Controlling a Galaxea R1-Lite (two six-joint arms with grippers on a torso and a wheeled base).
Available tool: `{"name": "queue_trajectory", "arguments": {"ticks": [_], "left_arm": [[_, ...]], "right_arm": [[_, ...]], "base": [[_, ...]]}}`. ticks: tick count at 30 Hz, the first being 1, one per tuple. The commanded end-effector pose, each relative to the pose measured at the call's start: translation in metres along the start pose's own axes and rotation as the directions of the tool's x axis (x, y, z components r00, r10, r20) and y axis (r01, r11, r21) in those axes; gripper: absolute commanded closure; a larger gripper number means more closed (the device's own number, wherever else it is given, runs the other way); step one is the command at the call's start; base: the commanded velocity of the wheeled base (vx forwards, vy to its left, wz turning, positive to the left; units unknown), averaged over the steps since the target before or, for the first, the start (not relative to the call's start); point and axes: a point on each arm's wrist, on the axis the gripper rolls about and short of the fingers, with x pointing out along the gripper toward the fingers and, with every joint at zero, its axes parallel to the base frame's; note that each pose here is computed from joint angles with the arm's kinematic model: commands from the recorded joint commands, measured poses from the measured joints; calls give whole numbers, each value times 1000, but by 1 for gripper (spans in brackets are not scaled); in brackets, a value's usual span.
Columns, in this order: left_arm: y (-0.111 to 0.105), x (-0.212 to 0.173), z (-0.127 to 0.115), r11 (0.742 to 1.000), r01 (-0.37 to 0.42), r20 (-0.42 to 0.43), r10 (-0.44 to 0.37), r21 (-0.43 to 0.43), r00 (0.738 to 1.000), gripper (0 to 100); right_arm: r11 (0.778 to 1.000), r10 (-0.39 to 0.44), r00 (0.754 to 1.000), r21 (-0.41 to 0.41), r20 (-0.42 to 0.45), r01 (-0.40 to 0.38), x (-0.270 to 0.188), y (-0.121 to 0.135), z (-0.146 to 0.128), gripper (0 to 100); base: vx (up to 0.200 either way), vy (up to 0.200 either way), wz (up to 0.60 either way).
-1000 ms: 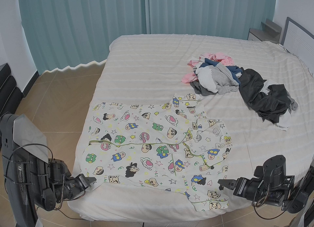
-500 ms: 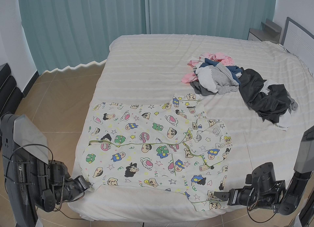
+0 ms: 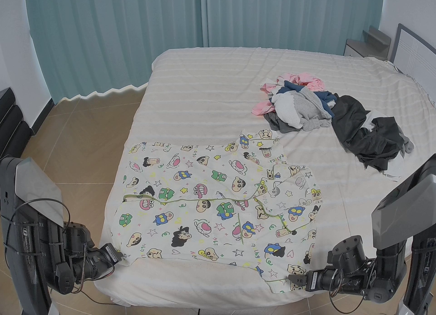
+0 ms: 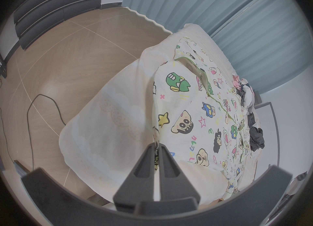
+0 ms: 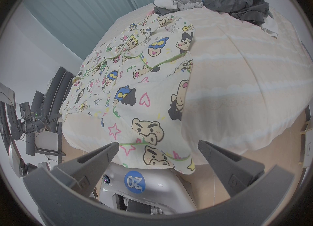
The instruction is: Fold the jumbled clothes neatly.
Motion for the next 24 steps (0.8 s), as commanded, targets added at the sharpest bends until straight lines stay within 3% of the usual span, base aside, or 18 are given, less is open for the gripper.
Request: {"name": "queue_trajectory", "arguments": {"ticks": [1,23,24], "left_arm": [[0,-3,-1,1000,2,3,-2,-1,1000,100],[1,-2,0,1000,1,4,-1,-2,1000,100],[1,-2,0,1000,1,4,-1,-2,1000,100]], "right_arm": [[1000,-21,999,-3,-49,20,14,-6,-14,0],[1000,4,1000,-20,-31,-4,18,0,-17,0],[1000,4,999,-22,-32,-4,18,0,-18,100]], "base": [[0,0,0],[0,0,0],[0,0,0]]}}
